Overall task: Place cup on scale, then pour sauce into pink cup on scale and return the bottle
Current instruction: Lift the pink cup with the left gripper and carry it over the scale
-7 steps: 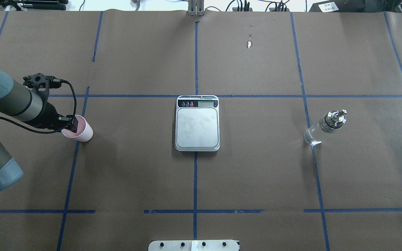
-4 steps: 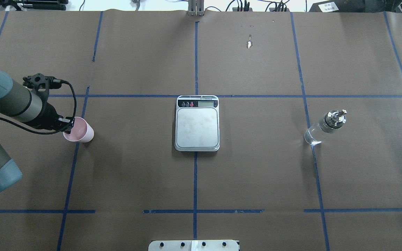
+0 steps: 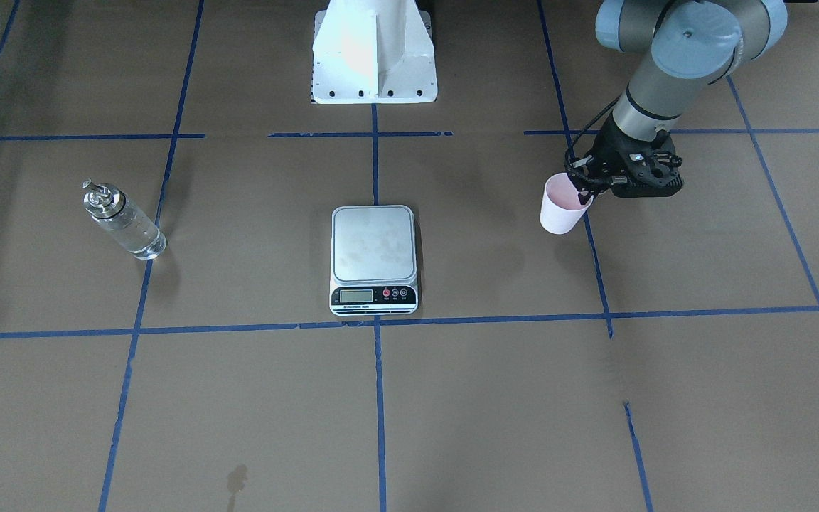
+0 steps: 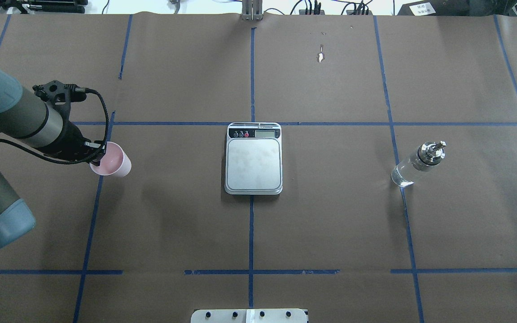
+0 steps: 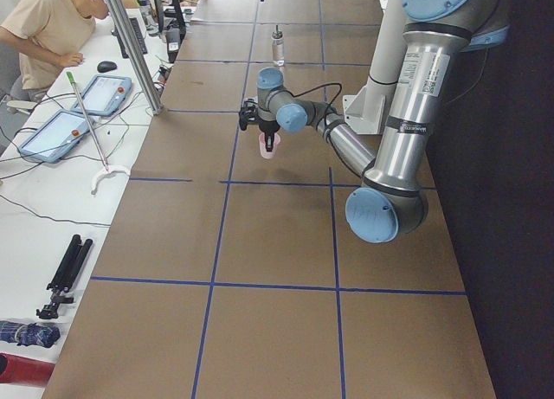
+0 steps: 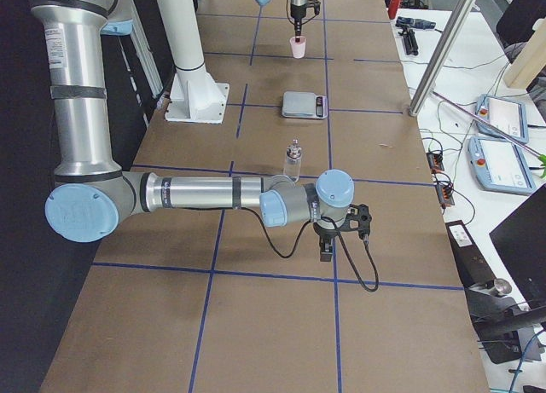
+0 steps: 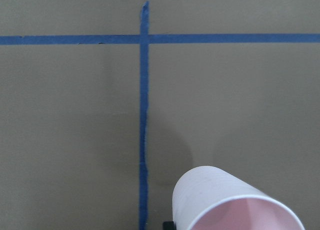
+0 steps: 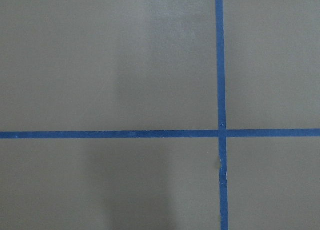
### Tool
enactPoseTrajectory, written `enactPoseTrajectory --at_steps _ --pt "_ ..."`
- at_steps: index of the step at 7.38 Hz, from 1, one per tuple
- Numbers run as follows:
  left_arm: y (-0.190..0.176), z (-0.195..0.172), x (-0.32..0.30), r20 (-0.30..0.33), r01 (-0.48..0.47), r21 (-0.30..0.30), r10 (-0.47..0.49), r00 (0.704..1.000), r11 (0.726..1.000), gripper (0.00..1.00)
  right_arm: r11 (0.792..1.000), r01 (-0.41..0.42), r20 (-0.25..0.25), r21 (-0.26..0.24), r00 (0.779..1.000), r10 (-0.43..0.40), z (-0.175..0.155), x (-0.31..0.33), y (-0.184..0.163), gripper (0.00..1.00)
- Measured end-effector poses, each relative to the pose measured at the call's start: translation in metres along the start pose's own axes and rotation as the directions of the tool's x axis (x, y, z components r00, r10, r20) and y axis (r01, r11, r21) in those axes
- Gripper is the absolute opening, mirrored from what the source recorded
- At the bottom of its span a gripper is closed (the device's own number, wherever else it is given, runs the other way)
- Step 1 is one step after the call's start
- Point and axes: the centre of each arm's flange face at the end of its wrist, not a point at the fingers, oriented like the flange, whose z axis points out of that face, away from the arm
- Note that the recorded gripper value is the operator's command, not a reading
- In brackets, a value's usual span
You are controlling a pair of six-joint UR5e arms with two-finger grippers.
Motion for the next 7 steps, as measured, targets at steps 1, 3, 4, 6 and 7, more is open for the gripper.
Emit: enactPoseTrajectory --at_steps 1,3,4,6,7 --pt "0.007 -0.006 0.042 -0.038 0.034 -0.011 -0.034 0.999 0.999 0.00 0.999 0.031 0.008 0.016 0.999 -0.031 0.001 -0.006 0.000 1.00" --pt "0.036 -0.007 0.125 -0.107 0.048 -0.061 -0.055 0.993 0.997 0.00 0.992 0.120 0.025 0.048 0.992 -0.122 0.012 -0.026 0.002 1.00" --pt "0.042 -0.001 0.163 -0.123 0.044 -0.078 -0.053 0.991 0.996 0.00 0.988 0.147 0.031 0.048 0.988 -0.148 0.017 -0.035 0.003 1.00" --pt "0.032 0.025 0.221 -0.105 0.045 -0.091 -0.055 0.993 0.995 0.00 0.985 0.165 0.038 0.045 0.985 -0.167 0.021 -0.043 0.004 1.00" --pt "0.028 0.037 0.237 -0.090 0.046 -0.095 -0.054 0.994 0.994 0.00 0.985 0.167 0.039 0.044 0.985 -0.169 0.022 -0.044 0.004 1.00"
